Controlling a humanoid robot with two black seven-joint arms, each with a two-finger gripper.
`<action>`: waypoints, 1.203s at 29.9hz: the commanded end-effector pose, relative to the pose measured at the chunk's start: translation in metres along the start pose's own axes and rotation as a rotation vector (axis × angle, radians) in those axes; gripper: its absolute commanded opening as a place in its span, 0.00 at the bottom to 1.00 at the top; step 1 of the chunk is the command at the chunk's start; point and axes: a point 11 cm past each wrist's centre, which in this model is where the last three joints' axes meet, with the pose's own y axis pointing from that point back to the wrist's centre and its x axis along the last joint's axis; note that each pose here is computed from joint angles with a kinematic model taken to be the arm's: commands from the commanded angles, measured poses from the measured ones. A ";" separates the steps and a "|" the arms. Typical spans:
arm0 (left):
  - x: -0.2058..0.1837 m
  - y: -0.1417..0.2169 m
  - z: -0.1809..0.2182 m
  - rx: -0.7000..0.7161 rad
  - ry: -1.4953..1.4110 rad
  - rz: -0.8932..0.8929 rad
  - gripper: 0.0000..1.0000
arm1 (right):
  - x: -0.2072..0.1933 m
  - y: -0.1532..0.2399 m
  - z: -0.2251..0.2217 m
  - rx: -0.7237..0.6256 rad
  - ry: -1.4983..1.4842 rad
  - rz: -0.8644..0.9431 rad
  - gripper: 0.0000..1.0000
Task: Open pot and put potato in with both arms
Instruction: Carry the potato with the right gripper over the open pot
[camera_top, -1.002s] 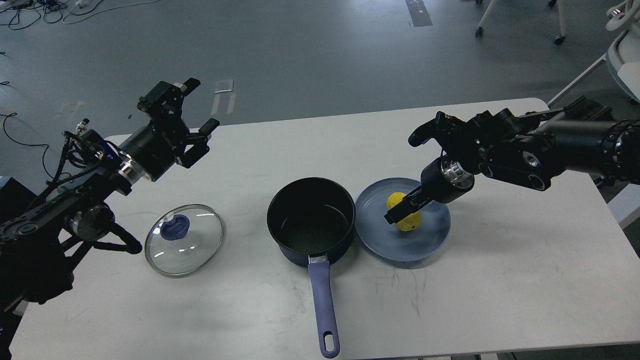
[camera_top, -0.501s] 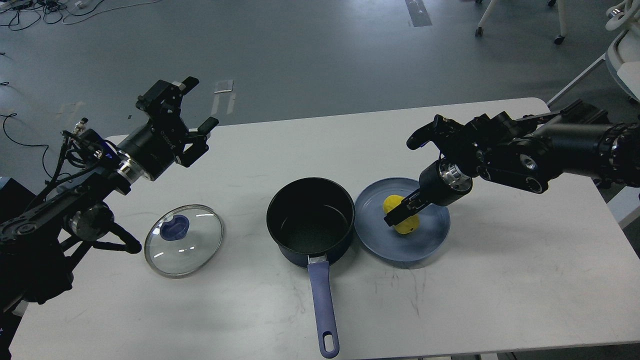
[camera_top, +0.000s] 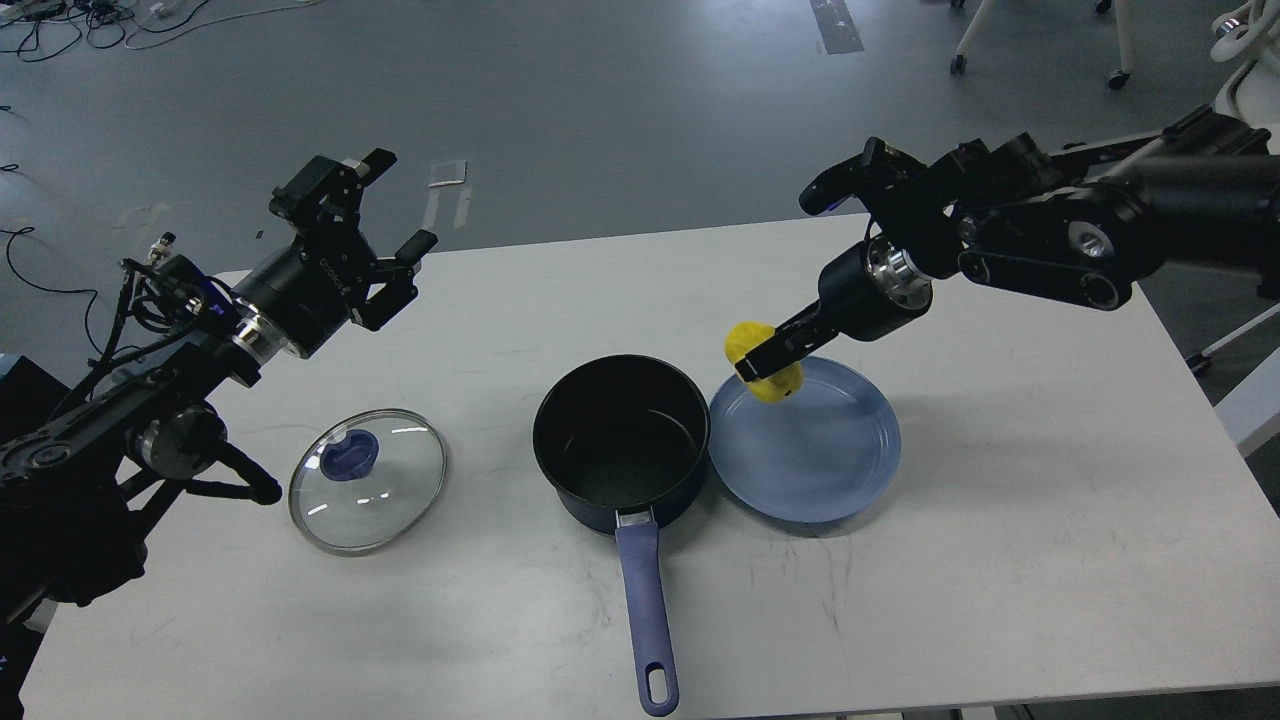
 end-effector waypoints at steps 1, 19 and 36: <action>0.000 0.001 0.000 0.002 0.000 -0.003 0.98 | 0.027 0.006 -0.026 0.035 0.048 0.037 0.18; 0.000 0.000 0.002 -0.003 0.002 -0.003 0.98 | 0.026 -0.062 -0.079 0.109 0.119 -0.035 0.19; 0.001 0.000 0.005 -0.015 0.008 -0.006 0.98 | 0.017 -0.068 -0.058 0.095 0.017 -0.011 0.20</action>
